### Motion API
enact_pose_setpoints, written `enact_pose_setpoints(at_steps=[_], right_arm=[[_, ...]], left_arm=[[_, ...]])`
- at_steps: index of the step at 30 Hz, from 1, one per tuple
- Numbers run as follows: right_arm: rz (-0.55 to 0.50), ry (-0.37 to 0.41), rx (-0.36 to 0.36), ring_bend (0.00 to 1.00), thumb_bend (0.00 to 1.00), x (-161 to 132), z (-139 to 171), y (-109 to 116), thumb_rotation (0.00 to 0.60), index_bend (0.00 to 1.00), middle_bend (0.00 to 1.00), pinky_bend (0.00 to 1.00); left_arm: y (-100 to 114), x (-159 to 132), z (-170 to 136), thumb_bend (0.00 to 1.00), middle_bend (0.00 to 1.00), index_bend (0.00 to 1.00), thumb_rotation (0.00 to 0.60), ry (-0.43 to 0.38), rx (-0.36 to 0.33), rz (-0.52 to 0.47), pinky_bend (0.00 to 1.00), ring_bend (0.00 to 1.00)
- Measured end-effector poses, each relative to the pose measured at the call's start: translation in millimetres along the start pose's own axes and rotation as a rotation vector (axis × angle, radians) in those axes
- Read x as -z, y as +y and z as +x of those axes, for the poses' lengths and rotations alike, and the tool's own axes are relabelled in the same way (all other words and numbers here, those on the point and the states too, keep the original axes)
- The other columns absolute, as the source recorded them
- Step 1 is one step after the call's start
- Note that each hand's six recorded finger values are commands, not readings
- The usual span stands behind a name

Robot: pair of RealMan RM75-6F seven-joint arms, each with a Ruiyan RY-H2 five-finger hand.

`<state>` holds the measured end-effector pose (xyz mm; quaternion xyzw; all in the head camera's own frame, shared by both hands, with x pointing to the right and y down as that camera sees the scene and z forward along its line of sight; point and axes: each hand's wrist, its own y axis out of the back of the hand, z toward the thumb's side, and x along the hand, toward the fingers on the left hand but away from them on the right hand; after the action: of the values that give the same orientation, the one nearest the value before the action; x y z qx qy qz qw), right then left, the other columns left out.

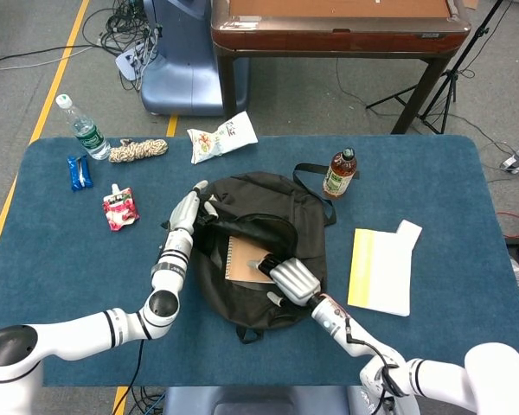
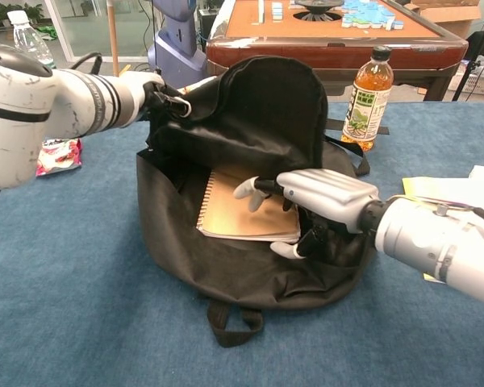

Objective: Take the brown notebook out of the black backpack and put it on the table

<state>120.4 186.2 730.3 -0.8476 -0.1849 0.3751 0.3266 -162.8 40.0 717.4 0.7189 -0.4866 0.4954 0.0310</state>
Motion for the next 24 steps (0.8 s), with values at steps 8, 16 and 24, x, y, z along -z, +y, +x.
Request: enact_pose_setpoints(at_steps=[8,16,24], right_arm=[[0.029,-0.020,0.043,0.13,0.20,0,-12,-7,0.600,0.18,0.20,0.24],[0.076,-0.030,0.067,0.12,0.20,0,-20,-14,0.600,0.18,0.18,0.22],[0.095,-0.033,0.086,0.12,0.23,-3,-28,-17,0.600,0.18,0.18,0.22]], left_arm=[[4,2,0,0.76,0.06,0.58,0.600,0.006,-0.005,-0.012,0.03,0.00],[8,5,0,0.76,0.06,0.57,0.600,0.016,-0.003,-0.031,0.03,0.00],[9,7,1,0.76,0.06,0.57,0.600,0.022,-0.001,-0.040,0.03,0.00]])
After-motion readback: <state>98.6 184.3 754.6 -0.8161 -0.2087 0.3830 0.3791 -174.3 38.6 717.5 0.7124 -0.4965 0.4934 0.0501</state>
